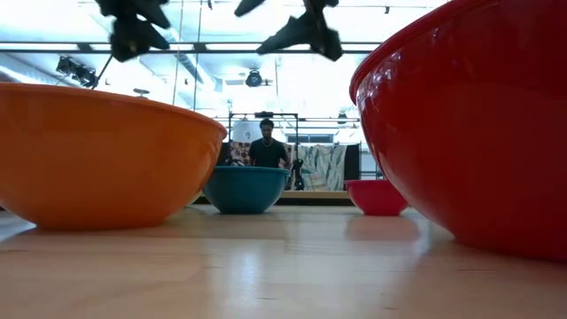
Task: Nest bowls inside each other
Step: Stack the orange bowl on top of the red bowl
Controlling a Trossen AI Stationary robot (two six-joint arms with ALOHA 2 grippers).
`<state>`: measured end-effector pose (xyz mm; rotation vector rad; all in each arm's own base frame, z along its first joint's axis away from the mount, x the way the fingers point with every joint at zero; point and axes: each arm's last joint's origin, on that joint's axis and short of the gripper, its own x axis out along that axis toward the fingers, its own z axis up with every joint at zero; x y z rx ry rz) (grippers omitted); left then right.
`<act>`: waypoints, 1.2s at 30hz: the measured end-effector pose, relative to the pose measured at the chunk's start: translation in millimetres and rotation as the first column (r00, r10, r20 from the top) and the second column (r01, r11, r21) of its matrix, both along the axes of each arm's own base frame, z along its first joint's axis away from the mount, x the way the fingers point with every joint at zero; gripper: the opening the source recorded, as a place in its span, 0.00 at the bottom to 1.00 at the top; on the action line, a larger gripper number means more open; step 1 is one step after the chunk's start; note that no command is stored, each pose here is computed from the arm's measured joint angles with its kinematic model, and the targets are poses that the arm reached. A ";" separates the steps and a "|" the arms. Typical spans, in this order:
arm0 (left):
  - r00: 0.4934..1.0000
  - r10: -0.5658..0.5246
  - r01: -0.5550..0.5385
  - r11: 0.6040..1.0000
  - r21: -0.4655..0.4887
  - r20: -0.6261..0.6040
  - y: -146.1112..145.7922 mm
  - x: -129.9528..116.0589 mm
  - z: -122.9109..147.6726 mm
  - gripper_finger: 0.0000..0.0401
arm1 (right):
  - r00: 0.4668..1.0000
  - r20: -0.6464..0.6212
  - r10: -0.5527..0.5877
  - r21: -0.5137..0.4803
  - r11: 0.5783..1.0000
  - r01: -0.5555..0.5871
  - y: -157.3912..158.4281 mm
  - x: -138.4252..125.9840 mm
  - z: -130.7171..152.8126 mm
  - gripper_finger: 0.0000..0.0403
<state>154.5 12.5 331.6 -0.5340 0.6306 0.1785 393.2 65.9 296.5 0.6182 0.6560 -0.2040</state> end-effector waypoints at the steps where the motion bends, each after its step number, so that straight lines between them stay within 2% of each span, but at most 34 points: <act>1: 1.000 -0.010 0.010 1.000 0.018 0.002 -4.7 -4.1 1.1 0.41 | 1.000 0.003 -0.021 -0.014 1.000 0.021 7.0 -1.1 -0.6 0.59; 4: 0.999 -0.035 0.033 0.996 0.080 0.035 -14.0 -17.7 6.3 0.41 | 0.998 0.002 -0.066 -0.057 0.996 0.066 23.8 -2.1 -6.7 0.59; 8: 0.995 -0.067 0.057 0.989 0.136 0.072 -19.8 -33.1 4.3 0.41 | 0.994 -0.015 -0.112 -0.112 0.988 0.110 35.2 8.1 -29.5 0.59; 12: 0.993 -0.068 0.056 0.992 0.114 0.100 -21.1 -47.0 -1.7 0.41 | 0.997 -0.037 -0.069 -0.063 0.996 0.067 35.5 22.3 -51.3 0.60; 18: 0.989 -0.068 0.056 0.994 0.094 0.132 -21.1 -60.0 -0.1 0.40 | 0.989 -0.082 -0.120 -0.008 0.993 0.119 28.1 24.5 -59.8 0.62; 21: 0.994 -0.059 0.049 0.994 0.102 0.096 -20.3 -63.5 -3.2 0.40 | 0.986 -0.090 -0.143 -0.048 0.989 0.139 26.8 23.3 -61.0 0.61; 24: 0.998 -0.044 0.038 0.993 0.114 0.048 -19.6 -64.5 -7.4 0.40 | 0.989 -0.087 -0.121 -0.089 0.990 0.113 26.2 23.5 -60.7 0.60; 26: 0.999 -0.044 0.041 0.992 0.117 0.019 -19.8 -63.1 -12.0 0.40 | 0.989 -0.083 -0.122 -0.144 0.984 0.109 22.5 24.1 -60.8 0.60; 28: 0.999 -0.044 0.045 0.992 0.120 -0.012 -20.1 -60.3 -17.8 0.40 | 0.990 -0.070 -0.122 -0.205 0.973 0.105 15.1 26.9 -64.8 0.60; 30: 0.999 -0.044 0.047 0.992 0.121 -0.033 -20.4 -58.1 -23.7 0.40 | 0.991 -0.076 -0.114 -0.223 0.970 0.094 4.0 31.5 -69.6 0.60; 36: 0.996 -0.038 0.048 0.992 0.119 -0.080 -20.9 -53.5 -34.1 0.40 | 0.998 -0.063 -0.022 -0.063 0.998 0.018 -23.3 51.5 -91.8 0.60</act>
